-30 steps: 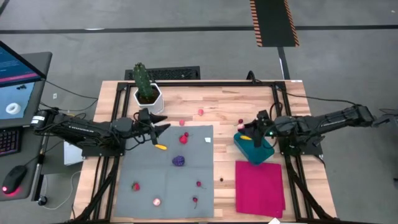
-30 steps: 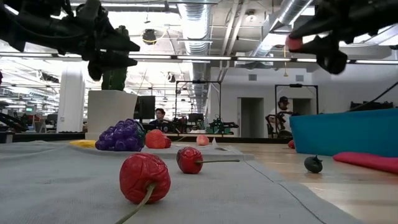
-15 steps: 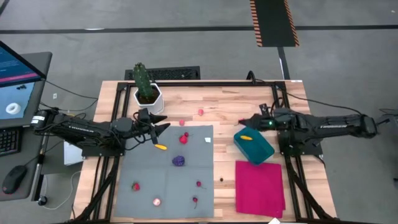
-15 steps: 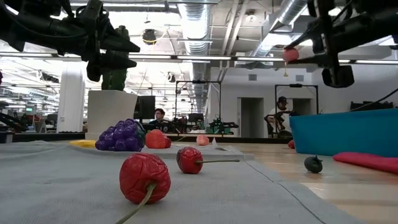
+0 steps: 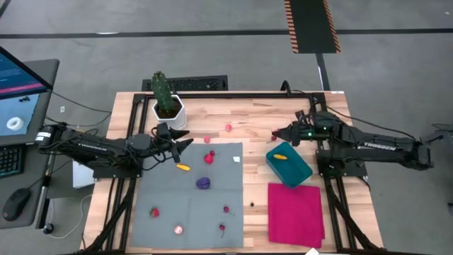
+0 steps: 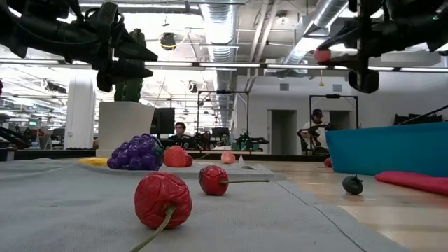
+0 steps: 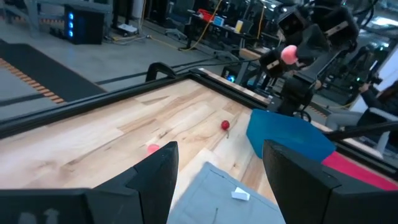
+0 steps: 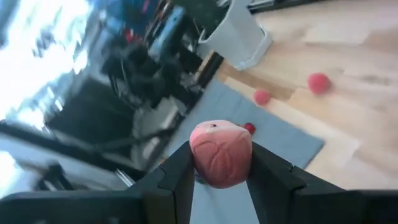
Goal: Pick and placing Produce into tupperware
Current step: Put the pink peach into the blue bin
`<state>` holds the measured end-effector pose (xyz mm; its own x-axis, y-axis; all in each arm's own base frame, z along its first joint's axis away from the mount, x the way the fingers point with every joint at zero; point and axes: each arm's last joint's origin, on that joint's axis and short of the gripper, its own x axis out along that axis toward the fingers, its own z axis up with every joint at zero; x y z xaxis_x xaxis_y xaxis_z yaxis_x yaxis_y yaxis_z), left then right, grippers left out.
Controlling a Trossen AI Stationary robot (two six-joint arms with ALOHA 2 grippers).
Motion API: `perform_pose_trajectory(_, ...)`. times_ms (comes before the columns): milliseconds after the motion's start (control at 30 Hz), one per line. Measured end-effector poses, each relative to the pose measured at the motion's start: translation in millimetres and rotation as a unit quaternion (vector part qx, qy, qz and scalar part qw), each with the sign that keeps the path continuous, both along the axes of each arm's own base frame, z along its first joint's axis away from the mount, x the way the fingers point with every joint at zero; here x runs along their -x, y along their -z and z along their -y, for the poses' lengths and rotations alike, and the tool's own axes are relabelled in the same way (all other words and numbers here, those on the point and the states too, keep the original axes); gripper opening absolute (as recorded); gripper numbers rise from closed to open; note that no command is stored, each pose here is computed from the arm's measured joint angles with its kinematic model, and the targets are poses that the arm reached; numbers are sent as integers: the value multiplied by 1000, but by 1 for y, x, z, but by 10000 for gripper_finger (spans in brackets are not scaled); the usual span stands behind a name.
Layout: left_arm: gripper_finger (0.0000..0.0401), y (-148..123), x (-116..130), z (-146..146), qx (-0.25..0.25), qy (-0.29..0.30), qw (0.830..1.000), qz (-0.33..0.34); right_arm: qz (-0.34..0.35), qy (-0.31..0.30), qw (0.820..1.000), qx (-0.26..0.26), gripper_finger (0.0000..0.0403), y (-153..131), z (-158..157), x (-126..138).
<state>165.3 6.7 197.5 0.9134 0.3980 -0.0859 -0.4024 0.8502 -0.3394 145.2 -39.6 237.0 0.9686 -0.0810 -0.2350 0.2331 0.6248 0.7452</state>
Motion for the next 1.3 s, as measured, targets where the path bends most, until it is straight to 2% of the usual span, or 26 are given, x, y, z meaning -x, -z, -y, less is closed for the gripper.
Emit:
perform_pose_trajectory(167, 224, 0, 0, 0, -11, 10, 1000, -6, -46, -67, 993, 82, 143, 2, -10, 0)
perform_pose_trajectory(300, 224, 1, 0, 1, -17, 12, 1000, -11, -108, -124, 981, 98, 144, 7, -25, 3)
perform_pose_trajectory(433, 224, 1, 0, 1, -17, 12, 1000, -13, -199, -138, 965, 101, 144, 13, -35, 12)
perform_pose_trajectory(700, 224, 4, 0, 0, -13, 11, 1000, -26, -320, -127, 936, 72, 144, 23, -54, 26)
perform_pose_trajectory(933, 224, 4, 0, 0, -8, 11, 1000, -24, -362, -96, 927, 21, 149, 30, -59, 23)
perform_pose_trajectory(1067, 224, 3, 0, 0, -8, 10, 1000, -20, -373, -88, 924, 10, 150, 34, -59, 17)
perform_pose_trajectory(1167, 224, 3, 0, 0, -8, 10, 1000, -17, -395, -86, 914, 6, 149, 38, -60, 15)
perform_pose_trajectory(1300, 224, 2, 0, 0, -8, 10, 1000, -15, -418, -88, 904, 5, 131, 44, -61, 10)
